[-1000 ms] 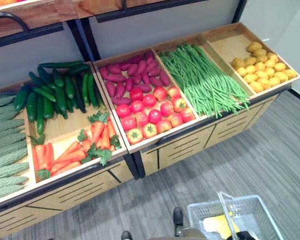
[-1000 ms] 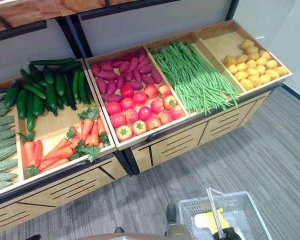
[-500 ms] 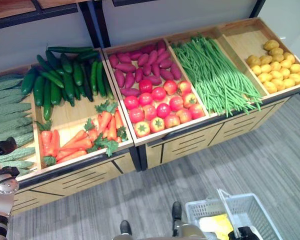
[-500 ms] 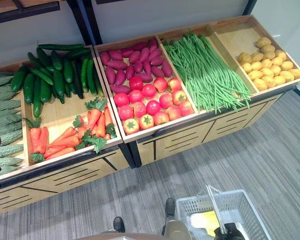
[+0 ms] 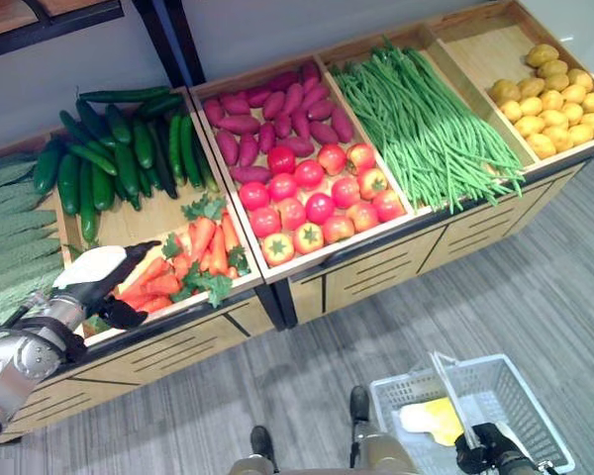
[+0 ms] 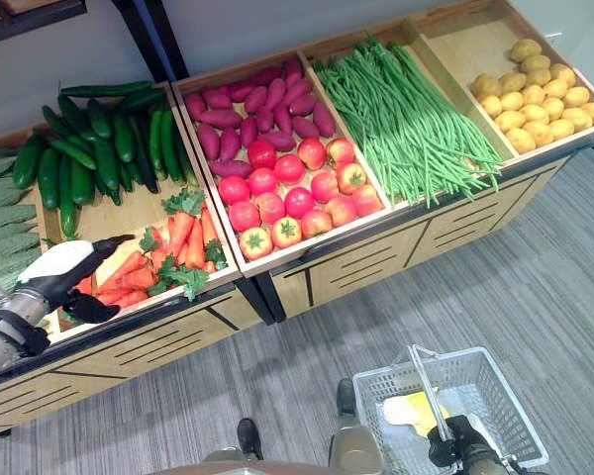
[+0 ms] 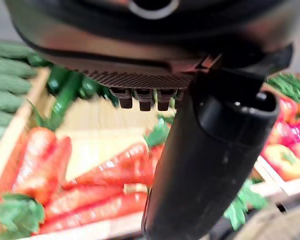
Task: Get the vegetables into the basket
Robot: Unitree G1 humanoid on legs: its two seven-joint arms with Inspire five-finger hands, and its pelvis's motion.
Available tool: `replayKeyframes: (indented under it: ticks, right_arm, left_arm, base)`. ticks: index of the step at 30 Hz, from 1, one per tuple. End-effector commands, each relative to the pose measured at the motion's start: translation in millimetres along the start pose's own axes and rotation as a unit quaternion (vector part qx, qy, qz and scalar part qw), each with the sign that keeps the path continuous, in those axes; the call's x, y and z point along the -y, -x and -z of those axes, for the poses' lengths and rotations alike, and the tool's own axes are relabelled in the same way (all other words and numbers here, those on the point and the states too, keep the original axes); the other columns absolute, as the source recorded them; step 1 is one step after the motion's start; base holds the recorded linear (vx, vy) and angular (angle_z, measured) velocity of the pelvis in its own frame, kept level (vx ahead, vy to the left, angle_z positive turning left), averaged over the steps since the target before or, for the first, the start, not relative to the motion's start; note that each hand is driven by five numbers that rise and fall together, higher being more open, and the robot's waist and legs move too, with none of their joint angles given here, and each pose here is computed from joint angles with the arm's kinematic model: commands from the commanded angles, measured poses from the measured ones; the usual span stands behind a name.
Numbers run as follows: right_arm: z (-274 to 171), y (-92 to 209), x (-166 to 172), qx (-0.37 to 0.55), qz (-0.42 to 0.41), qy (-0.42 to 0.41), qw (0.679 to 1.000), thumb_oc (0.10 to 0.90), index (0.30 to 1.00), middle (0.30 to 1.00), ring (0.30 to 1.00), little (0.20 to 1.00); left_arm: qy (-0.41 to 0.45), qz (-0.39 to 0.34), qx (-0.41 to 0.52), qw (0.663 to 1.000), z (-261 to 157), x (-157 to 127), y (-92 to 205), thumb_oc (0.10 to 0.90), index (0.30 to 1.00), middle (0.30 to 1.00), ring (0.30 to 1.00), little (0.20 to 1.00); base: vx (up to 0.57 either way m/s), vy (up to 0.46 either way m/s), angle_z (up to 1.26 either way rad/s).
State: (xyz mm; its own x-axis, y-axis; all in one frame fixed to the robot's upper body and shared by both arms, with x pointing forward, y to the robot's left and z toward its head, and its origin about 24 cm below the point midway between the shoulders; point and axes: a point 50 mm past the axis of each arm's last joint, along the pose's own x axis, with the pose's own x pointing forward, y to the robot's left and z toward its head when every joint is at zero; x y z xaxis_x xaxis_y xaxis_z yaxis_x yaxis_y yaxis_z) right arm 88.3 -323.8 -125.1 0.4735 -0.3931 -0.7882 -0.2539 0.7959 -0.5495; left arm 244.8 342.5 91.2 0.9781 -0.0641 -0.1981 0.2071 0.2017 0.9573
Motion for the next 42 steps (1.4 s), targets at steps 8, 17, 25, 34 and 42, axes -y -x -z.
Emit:
replayKeyframes:
  ticks: [8, 17, 25, 34, 42]
  right_arm:
    - [-30.8, -6.9, 6.2, 0.051, 0.012, 0.023, 0.998, 0.4, 0.3, 0.3, 0.3, 0.3]
    - [-32.9, -7.8, 7.4, 0.051, 0.013, 0.034, 0.998, 0.4, 0.3, 0.3, 0.3, 0.3]
    - [-44.7, -10.4, 12.9, 0.064, 0.021, 0.045, 0.997, 0.4, 0.3, 0.3, 0.3, 0.3]
    - [-57.0, -12.5, 10.8, 0.076, 0.021, 0.053, 0.995, 0.4, 0.3, 0.3, 0.3, 0.3]
    - [-62.8, -12.9, 6.3, 0.085, 0.019, 0.053, 0.995, 0.4, 0.3, 0.3, 0.3, 0.3]
  left_arm:
    - [-0.029, -0.155, 0.025, 0.987, -16.9, -80.6, -27.8, 0.9, 1.0, 1.0, 1.0, 1.0]
    - [-0.049, -0.162, 0.026, 0.985, -19.9, -88.0, -31.4, 0.9, 1.0, 1.0, 1.0, 1.0]
    - [-0.081, -0.174, 0.033, 0.981, -30.5, -93.7, -43.3, 0.9, 1.0, 1.0, 1.0, 1.0]
    - [-0.119, -0.169, 0.047, 0.977, -45.8, -85.6, -58.4, 0.4, 0.3, 0.3, 0.3, 0.3]
    - [-0.132, -0.16, 0.043, 0.977, -46.5, -78.1, -63.3, 0.4, 0.3, 0.3, 0.3, 0.3]
  base:
    - [-0.03, 0.013, 0.08]
    - [0.0, 0.016, 0.01]
    - [-0.03, 0.015, 0.03]
    - [-0.01, 0.007, 0.1]
    - [0.0, 0.004, -0.08]
